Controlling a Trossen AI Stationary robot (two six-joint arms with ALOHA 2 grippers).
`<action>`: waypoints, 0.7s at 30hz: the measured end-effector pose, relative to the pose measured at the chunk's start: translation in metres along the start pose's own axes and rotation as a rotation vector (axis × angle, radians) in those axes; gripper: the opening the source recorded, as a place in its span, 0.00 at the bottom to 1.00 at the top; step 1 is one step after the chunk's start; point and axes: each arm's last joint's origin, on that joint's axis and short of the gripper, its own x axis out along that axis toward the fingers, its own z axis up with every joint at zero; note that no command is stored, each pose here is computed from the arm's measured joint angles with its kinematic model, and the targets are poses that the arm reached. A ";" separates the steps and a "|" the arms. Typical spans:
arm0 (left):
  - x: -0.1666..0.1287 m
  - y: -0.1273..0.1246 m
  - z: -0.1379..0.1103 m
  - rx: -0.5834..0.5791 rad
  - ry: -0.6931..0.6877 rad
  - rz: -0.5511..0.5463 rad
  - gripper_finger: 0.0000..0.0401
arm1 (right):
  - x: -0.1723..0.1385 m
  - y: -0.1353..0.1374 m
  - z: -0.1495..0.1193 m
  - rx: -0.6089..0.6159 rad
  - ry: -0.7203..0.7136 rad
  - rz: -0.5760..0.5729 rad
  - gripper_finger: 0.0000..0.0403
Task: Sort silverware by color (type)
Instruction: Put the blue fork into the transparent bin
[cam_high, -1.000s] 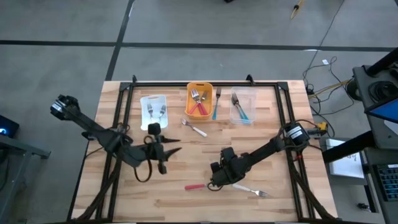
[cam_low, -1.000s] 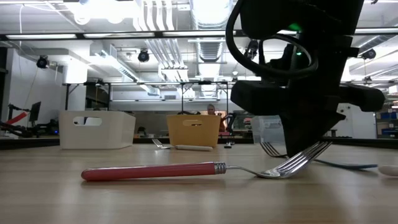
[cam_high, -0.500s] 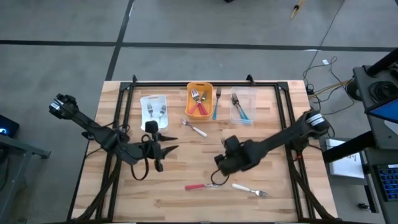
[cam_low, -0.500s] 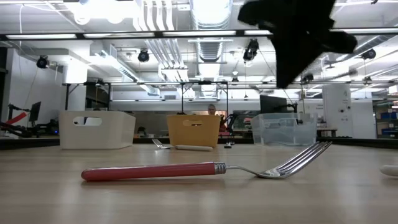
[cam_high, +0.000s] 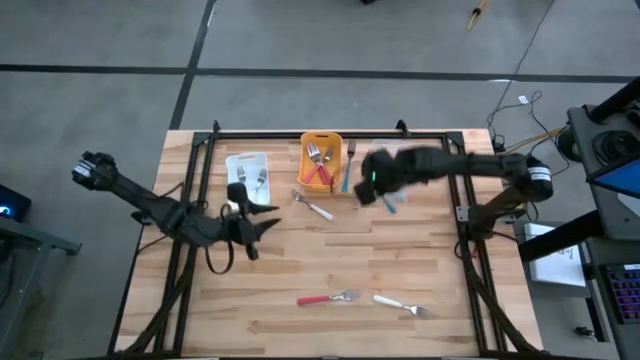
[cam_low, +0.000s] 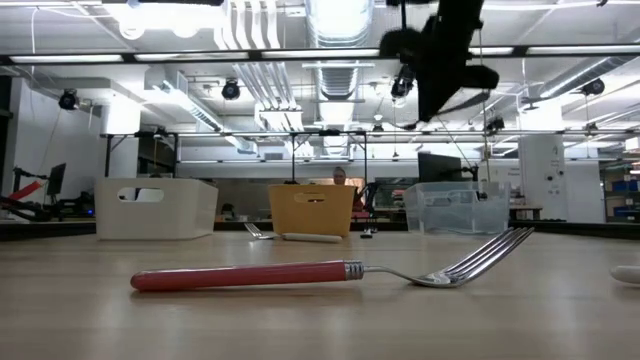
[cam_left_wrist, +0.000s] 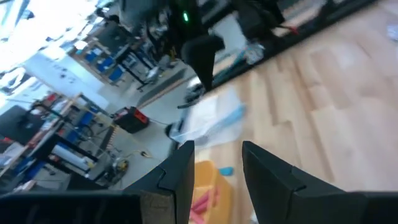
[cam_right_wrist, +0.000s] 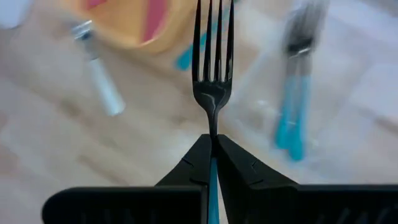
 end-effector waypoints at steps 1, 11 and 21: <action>0.000 0.005 -0.001 -0.013 -0.010 0.016 0.29 | 0.002 -0.010 0.009 0.006 0.012 -0.012 0.02; 0.002 0.038 -0.030 -0.046 -0.023 0.161 0.29 | 0.025 -0.102 0.059 0.082 0.143 -0.049 0.02; 0.007 0.056 -0.037 -0.080 -0.066 0.149 0.29 | 0.063 -0.124 0.058 0.076 0.064 -0.030 0.02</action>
